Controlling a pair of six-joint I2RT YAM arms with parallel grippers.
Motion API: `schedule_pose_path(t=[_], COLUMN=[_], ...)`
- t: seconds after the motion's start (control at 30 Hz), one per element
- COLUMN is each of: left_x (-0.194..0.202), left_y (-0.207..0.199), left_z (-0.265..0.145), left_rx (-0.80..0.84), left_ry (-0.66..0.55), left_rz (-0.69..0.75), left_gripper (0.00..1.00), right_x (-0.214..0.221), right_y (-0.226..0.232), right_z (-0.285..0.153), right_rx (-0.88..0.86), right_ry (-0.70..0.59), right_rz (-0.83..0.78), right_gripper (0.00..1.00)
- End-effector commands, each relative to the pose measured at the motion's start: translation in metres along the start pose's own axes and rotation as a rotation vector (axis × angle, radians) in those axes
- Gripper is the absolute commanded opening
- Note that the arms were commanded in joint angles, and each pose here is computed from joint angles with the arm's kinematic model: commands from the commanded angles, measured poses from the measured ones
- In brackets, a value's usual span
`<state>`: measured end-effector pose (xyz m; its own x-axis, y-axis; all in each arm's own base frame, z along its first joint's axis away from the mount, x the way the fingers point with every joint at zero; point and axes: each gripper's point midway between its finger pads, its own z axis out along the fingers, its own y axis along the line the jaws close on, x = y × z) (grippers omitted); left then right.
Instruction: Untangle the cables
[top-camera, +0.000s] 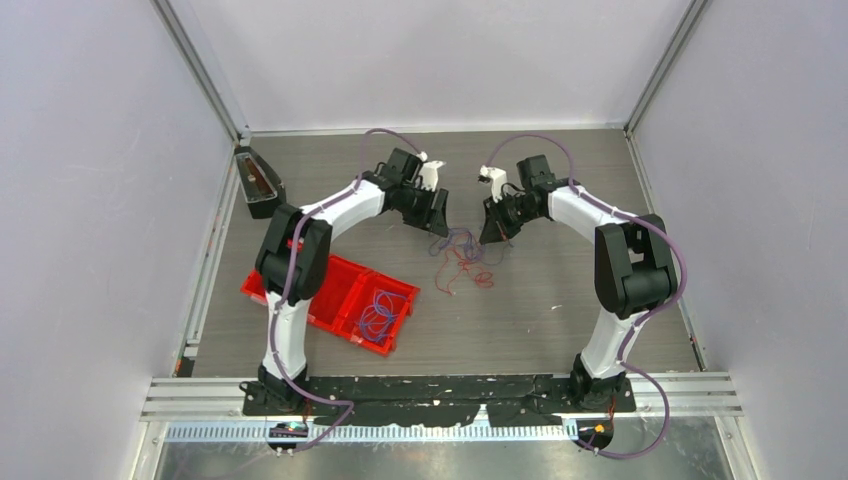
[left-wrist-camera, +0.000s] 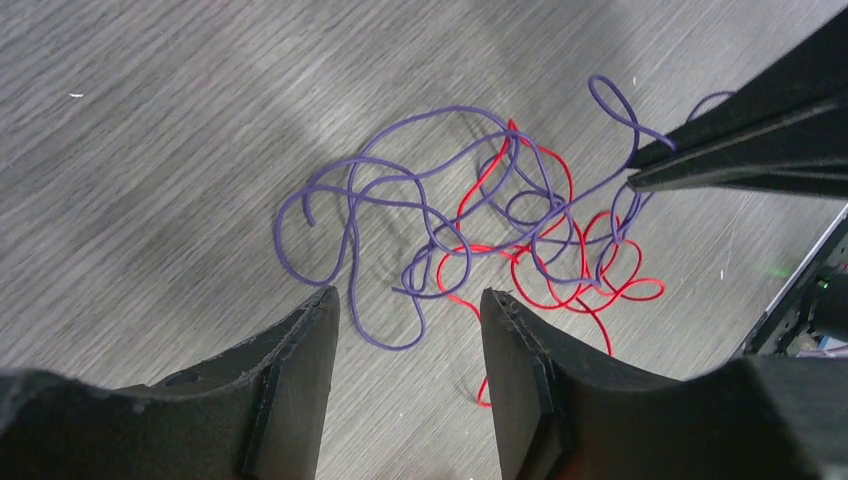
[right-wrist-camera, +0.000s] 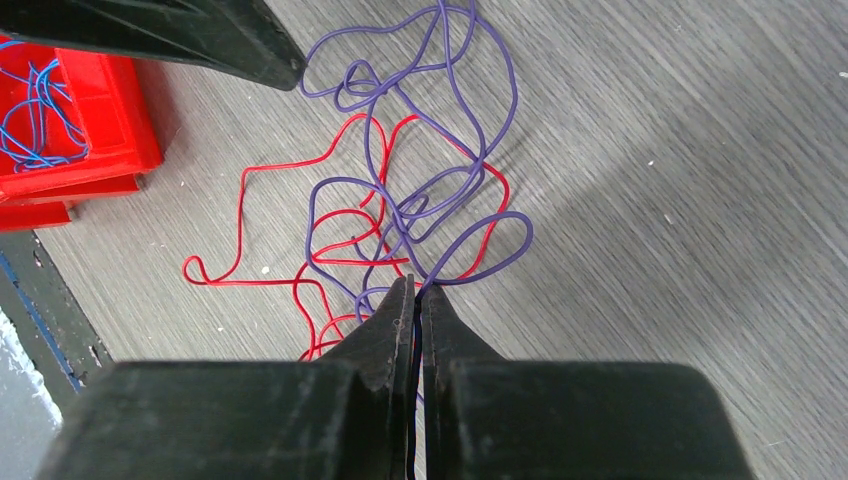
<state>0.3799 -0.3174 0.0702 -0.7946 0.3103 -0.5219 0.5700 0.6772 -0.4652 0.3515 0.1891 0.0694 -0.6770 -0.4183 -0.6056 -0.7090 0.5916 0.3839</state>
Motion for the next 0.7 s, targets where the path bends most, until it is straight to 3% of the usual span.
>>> schedule_pose_path(t=[0.0,0.33,0.47,0.67], left_x=[-0.018,-0.003,-0.004,-0.017], left_y=[-0.009,0.007,-0.001,0.005], left_z=[0.004,0.034,0.037,0.021], left_rx=[0.000,-0.016,0.029,-0.019], left_ry=[-0.035,0.009,0.008,-0.045], left_rz=[-0.052,-0.135,-0.134,-0.105], left_gripper=[0.55,0.49,0.31,0.15], right_x=[-0.016,-0.013,-0.008,0.004], right_y=[0.004,0.004,0.004,0.001], right_z=[-0.006,-0.005,-0.003,-0.002], right_rx=[0.003,0.001,0.003,0.017], right_ry=[-0.034,-0.028,-0.017,0.015], right_rz=[-0.036,-0.015,-0.007,-0.011], right_gripper=[0.05,0.05,0.06,0.05])
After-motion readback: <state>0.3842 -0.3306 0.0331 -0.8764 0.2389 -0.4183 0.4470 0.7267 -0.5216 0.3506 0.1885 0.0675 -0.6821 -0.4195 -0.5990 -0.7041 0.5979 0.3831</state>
